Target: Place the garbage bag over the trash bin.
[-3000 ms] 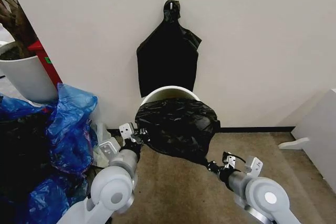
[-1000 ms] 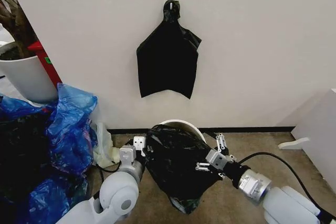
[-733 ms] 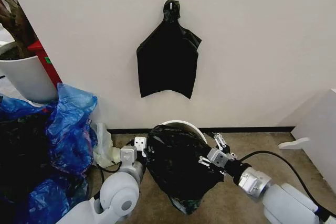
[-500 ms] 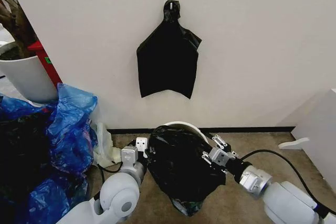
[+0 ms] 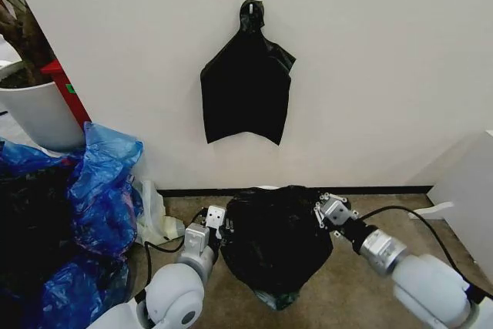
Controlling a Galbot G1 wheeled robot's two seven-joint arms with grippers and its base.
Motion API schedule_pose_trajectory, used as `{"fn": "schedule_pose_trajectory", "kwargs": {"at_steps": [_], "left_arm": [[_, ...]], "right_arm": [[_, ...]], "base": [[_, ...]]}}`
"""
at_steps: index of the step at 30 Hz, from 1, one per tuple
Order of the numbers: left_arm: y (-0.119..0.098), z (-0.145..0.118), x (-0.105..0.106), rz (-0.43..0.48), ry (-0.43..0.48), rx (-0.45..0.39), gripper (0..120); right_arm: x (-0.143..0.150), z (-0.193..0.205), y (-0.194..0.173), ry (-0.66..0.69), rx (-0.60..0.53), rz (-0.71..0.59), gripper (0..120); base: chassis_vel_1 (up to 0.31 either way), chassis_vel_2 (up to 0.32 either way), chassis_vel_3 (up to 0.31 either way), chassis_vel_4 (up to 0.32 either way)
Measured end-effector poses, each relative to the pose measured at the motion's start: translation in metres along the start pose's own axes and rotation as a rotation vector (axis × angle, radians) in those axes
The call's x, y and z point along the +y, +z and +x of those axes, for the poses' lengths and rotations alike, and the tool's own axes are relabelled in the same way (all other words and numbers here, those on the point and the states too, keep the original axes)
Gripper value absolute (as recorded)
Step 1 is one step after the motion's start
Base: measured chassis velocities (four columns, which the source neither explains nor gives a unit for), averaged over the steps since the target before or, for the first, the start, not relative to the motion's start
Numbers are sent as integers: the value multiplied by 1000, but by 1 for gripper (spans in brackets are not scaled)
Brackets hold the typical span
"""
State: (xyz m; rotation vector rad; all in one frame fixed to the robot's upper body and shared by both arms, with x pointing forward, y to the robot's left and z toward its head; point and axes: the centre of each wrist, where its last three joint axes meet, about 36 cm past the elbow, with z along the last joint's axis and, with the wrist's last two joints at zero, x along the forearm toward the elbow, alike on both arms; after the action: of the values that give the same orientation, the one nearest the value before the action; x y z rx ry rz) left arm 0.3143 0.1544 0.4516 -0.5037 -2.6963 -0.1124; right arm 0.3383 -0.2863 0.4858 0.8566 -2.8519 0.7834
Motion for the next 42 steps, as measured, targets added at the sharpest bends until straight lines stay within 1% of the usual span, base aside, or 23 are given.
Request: {"fn": "schedule_pose_trajectory", "kwargs": {"at_steps": [3, 5, 8, 9, 11, 12, 17, 18, 23, 24, 29, 31, 37, 42], "left_arm": [[2, 4, 2, -30, 59, -15, 0], [3, 5, 2, -37, 72, -23, 0], [3, 7, 4, -49, 101, -65, 0], [3, 7, 4, -51, 108, -80, 0], [3, 7, 4, -51, 108, -80, 0], [3, 7, 6, -56, 121, -115, 0], [3, 7, 10, -40, 177, -177, 0], [3, 7, 10, -40, 177, -177, 0], [3, 10, 13, 16, 236, -221, 0], [3, 10, 13, 16, 236, -221, 0], [2, 17, 16, 67, 332, -245, 0], [2, 18, 16, 77, 338, -247, 0], [-3, 19, 14, 194, 369, -278, 0], [-7, 18, 17, 235, 373, -312, 0]], "right_arm": [[-14, -6, 15, -33, 0, -22, 0], [-17, -7, 20, -45, 6, -24, 0], [-27, -9, 33, -96, 35, -31, 0], [-29, -9, 36, -110, 43, -31, 0], [-29, -9, 36, -110, 43, -31, 0], [-33, -10, 42, -132, 60, -29, 0], [-44, -12, 54, -152, 95, -26, 0], [-44, -12, 54, -152, 95, -26, 0], [-49, -12, 68, -165, 95, -8, 0], [-49, -12, 68, -165, 95, -8, 0], [-51, -15, 84, -171, 46, 27, 0], [-51, -16, 85, -171, 40, 30, 0], [-49, -11, 101, -164, 34, 43, 0], [-48, -8, 109, -161, 39, 34, 0]], "base": [[0, 0, 0, 0], [0, 0, 0, 0], [0, 0, 0, 0], [0, 0, 0, 0], [0, 0, 0, 0], [0, 0, 0, 0], [0, 0, 0, 0], [0, 0, 0, 0], [0, 0, 0, 0], [0, 0, 0, 0], [0, 0, 0, 0], [0, 0, 0, 0], [0, 0, 0, 0], [0, 0, 0, 0]]}}
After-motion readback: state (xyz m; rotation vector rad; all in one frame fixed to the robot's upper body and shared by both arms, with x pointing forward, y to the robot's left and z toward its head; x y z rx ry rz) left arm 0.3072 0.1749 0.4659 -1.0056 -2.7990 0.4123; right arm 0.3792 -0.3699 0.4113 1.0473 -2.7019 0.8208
